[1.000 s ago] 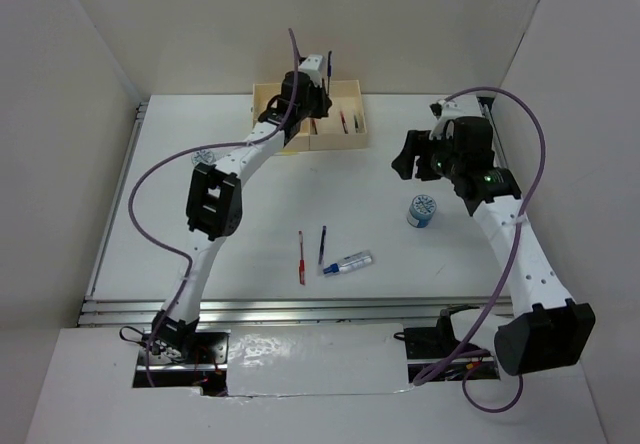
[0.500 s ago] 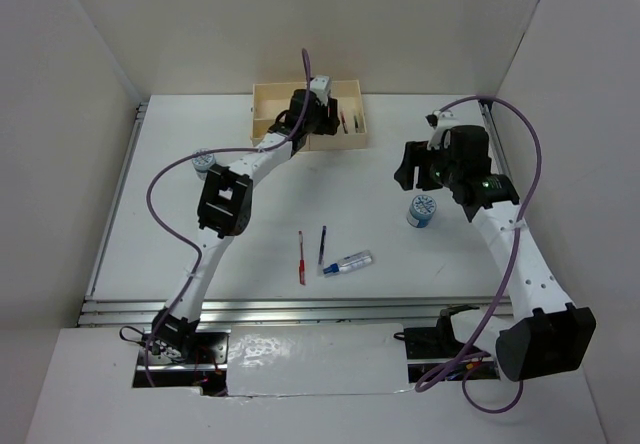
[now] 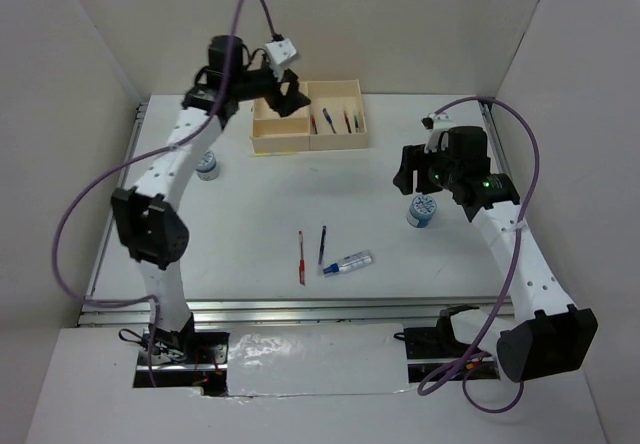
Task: Sort the stationery into containers
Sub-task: Place the pen in the storage box, then pick up the pen from the center of the board.
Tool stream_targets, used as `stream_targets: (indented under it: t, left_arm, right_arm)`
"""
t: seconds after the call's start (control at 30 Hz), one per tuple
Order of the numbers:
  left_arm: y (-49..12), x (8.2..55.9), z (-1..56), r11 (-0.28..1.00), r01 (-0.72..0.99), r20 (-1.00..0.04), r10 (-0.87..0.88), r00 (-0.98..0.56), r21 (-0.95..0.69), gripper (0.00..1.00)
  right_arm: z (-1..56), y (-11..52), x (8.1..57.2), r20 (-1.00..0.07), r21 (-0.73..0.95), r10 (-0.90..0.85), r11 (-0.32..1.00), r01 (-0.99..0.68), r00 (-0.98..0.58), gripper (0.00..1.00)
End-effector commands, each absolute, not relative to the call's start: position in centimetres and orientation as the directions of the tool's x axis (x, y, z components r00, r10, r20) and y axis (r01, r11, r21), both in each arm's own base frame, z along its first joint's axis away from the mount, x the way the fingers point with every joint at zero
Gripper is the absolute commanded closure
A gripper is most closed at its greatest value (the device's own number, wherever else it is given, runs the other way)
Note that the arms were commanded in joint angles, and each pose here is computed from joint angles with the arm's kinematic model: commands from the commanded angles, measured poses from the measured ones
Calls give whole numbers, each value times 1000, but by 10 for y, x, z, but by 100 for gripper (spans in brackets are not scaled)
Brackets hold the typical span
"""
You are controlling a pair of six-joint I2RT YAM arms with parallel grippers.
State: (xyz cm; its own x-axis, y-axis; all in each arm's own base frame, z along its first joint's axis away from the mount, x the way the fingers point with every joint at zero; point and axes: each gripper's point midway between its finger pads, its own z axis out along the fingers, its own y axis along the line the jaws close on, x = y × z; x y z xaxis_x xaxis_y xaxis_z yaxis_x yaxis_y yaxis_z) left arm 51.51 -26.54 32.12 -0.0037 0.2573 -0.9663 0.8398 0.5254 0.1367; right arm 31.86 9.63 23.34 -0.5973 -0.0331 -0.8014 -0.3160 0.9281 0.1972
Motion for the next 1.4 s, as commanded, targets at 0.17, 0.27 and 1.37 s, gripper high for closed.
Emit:
stream_targets:
  t: [0.17,0.27,1.37]
  left_arm:
    - [-232,309,208,-367,904,-681,605,412,221,33]
    - [-228,281,165,-522,815,-564,605,562,252,35]
    - [-258,271,18,-924,347,-277,296,914,159,55]
  right_arm:
    - [241,109,294,-794,198,-108,884,-422,-598,28]
    - [238,109,293,-788,210,-103,882,-422,-608,29]
    - [223,93,294,-759,245,-65,893,-377,-648,30]
